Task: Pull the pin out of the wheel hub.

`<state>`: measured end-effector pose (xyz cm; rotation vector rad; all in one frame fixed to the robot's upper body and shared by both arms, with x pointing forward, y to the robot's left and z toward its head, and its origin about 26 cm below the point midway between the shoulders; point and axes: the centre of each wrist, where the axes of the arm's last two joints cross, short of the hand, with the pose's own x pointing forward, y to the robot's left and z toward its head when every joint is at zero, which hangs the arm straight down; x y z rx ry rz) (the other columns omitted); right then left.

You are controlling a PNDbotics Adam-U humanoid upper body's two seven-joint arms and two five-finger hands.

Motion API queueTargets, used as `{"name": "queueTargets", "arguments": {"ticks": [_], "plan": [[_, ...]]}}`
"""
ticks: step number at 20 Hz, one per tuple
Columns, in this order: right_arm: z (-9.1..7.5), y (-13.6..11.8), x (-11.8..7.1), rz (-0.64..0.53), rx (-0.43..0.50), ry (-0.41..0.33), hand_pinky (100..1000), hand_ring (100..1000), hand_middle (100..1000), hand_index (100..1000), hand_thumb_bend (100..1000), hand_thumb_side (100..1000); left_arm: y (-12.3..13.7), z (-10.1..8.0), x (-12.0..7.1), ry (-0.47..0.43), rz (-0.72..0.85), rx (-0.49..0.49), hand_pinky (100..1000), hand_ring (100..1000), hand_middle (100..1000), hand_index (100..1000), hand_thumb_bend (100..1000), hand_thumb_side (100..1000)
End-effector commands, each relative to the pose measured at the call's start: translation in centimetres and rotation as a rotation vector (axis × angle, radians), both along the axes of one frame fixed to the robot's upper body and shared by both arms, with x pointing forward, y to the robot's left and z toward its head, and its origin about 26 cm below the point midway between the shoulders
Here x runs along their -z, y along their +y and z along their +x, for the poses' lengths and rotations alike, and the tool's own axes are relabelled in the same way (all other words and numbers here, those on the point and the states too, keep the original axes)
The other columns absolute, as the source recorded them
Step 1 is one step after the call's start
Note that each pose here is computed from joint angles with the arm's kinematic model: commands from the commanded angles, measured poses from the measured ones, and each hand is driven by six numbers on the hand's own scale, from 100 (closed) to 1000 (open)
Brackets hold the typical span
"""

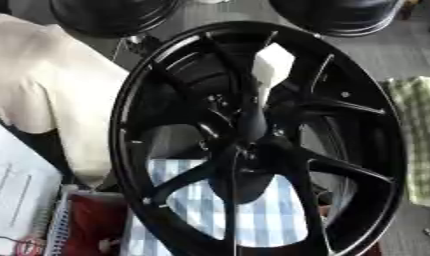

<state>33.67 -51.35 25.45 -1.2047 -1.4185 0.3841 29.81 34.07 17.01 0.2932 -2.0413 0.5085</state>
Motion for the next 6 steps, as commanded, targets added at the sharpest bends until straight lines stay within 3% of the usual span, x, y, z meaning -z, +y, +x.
{"name": "queueTargets", "arguments": {"ticks": [1, 6], "plan": [[-0.2, 1.7, -3.5, -0.023, -0.086, -0.153, 861, 732, 710, 772, 154, 528, 0.1, -0.1, -0.8, -0.021, 0.019, 0.005, 788, 702, 646, 766, 290, 766], [0.5, 6.3, -6.2, -0.010, -0.299, -0.327, 871, 717, 694, 766, 100, 576, 0.0, -0.1, -1.0, -0.028, 0.024, 0.013, 788, 702, 646, 766, 291, 761]]}}
